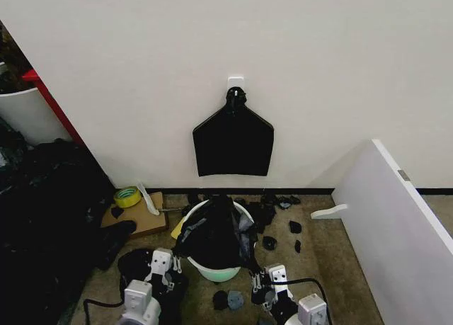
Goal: Place the garbage bag over the trash bin.
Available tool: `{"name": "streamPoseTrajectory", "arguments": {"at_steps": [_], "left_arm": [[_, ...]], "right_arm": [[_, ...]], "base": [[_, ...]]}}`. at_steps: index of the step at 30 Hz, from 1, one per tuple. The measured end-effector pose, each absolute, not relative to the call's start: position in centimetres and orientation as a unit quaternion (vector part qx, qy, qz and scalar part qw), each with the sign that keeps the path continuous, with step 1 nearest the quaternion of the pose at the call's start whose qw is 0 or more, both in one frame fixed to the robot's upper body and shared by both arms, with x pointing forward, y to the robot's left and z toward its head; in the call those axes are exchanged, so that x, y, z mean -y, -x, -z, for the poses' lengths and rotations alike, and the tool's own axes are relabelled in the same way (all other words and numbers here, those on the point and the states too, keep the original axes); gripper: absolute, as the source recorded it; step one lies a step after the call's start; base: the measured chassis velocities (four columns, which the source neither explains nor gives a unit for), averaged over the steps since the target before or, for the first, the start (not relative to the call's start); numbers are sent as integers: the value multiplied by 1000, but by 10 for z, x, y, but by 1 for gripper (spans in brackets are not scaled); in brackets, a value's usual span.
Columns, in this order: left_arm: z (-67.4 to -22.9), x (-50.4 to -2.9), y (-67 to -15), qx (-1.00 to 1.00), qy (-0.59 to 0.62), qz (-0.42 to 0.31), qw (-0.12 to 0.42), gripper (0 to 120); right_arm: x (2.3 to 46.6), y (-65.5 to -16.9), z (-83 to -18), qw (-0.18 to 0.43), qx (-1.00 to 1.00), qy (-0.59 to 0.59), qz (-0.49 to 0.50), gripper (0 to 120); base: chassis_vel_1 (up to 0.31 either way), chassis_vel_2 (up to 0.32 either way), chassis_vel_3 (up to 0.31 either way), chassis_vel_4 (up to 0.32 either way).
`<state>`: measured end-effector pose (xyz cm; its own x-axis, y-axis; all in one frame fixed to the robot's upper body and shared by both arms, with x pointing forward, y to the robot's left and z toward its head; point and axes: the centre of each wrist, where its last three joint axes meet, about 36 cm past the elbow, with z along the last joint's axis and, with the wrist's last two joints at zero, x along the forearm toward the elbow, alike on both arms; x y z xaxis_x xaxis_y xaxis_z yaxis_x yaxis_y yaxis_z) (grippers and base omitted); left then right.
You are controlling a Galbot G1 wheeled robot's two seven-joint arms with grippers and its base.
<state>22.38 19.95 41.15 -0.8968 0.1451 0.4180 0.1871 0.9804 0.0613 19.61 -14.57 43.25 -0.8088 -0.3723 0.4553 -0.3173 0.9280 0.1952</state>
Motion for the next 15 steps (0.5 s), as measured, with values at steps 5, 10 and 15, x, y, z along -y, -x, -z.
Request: {"name": "streamPoseTrajectory", "arguments": {"at_steps": [5,10,15], "left_arm": [[-415,-198,-213,974,76,76,201,0],[-430,-197,-200,970,59,91,218,0],[-438,-199,-198,965,46,105,235,0]], "right_arm": [[144,-193,-434,263,947,-176,52,0],[142,-190,-444,287,941,-174,43,0],[140,-188,-450,319,932,-173,25,0]], "base": [[0,0,0,0],[0,0,0,0],[0,0,0,0]]}}
